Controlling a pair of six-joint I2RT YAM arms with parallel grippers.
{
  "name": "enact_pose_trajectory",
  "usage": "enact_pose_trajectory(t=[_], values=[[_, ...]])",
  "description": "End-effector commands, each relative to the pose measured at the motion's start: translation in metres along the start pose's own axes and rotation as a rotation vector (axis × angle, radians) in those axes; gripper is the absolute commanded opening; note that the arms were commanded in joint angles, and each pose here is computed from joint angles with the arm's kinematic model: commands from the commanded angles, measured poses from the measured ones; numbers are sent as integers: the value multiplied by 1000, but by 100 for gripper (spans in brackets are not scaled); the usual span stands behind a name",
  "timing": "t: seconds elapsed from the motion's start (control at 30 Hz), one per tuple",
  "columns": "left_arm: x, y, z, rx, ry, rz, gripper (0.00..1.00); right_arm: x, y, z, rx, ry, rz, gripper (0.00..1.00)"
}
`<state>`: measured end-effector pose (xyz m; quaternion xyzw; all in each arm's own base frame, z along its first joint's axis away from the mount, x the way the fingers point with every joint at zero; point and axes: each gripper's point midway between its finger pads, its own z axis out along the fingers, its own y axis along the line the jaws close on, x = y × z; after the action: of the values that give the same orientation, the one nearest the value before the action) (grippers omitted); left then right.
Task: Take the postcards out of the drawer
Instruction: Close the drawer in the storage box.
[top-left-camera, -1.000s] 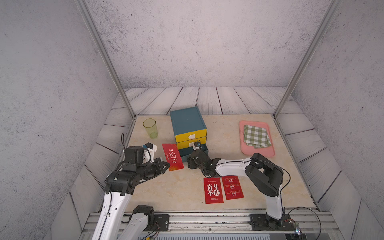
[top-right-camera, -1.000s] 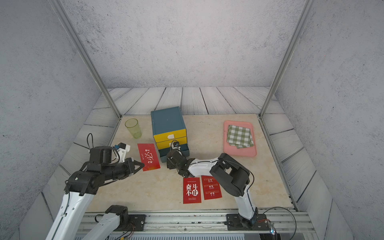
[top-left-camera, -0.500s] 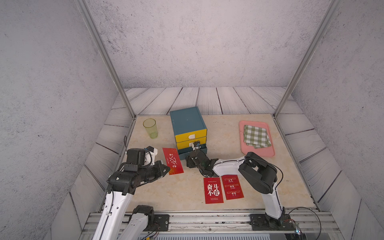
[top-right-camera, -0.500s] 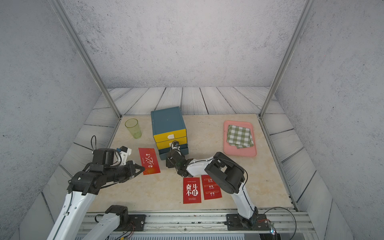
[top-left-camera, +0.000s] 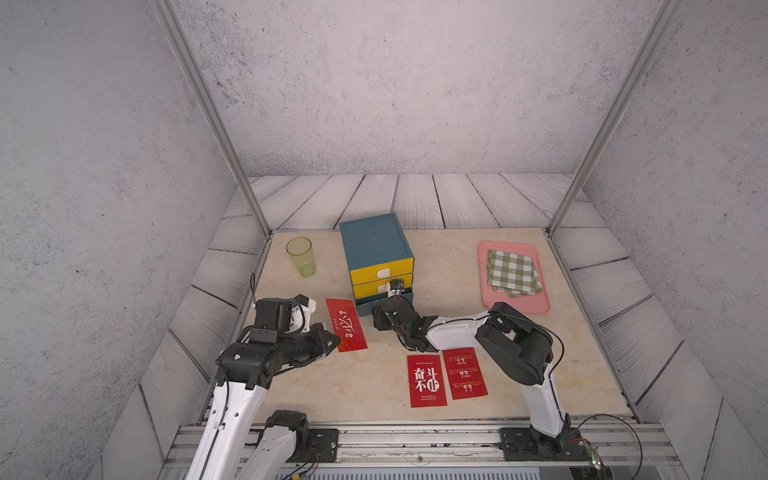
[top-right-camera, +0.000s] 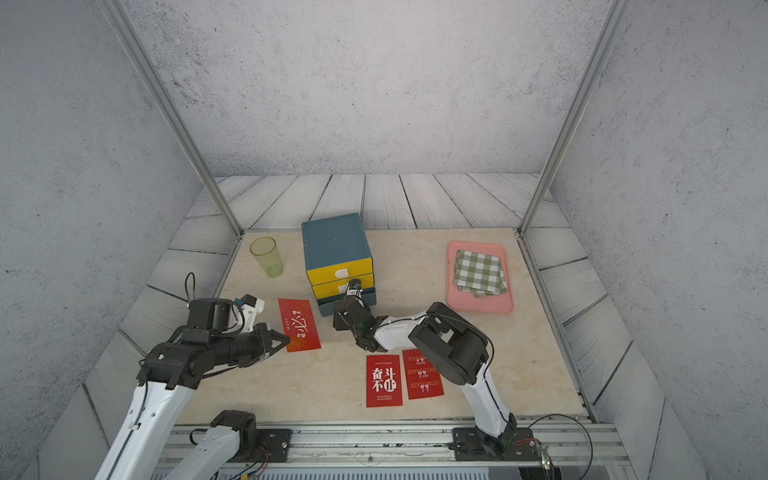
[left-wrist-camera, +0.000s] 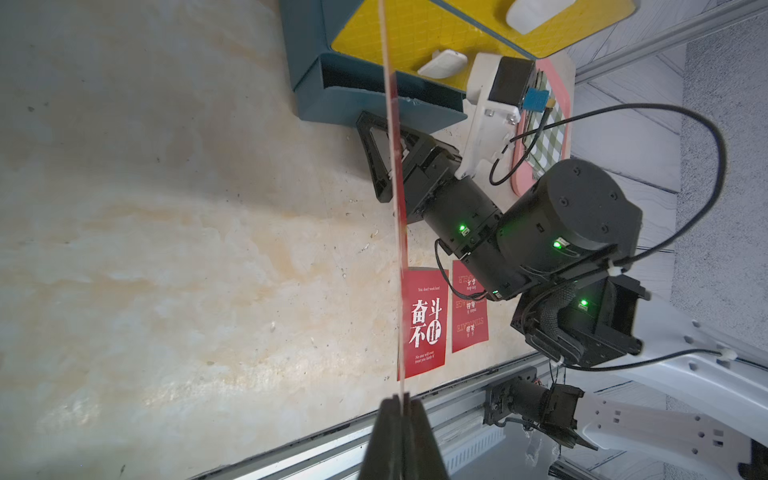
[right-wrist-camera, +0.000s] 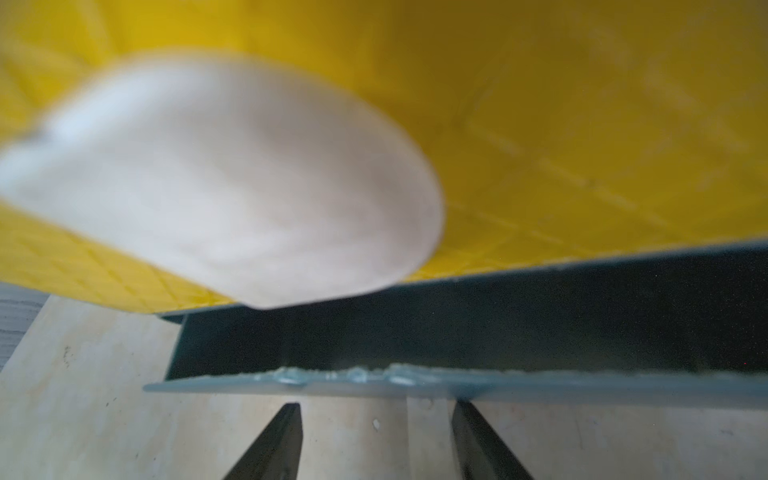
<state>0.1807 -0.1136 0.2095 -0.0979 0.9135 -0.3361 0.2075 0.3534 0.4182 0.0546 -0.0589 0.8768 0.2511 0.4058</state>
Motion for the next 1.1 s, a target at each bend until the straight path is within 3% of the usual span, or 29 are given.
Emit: enact_pose_trajectory(t=[0.0,1.07], values=[[7,3,3,-2,27,-6,4,8,-10,10,14,6,6,59],[18,12,11,-16,67,-42,4,-4,-10,27,-20,-44,88,56]])
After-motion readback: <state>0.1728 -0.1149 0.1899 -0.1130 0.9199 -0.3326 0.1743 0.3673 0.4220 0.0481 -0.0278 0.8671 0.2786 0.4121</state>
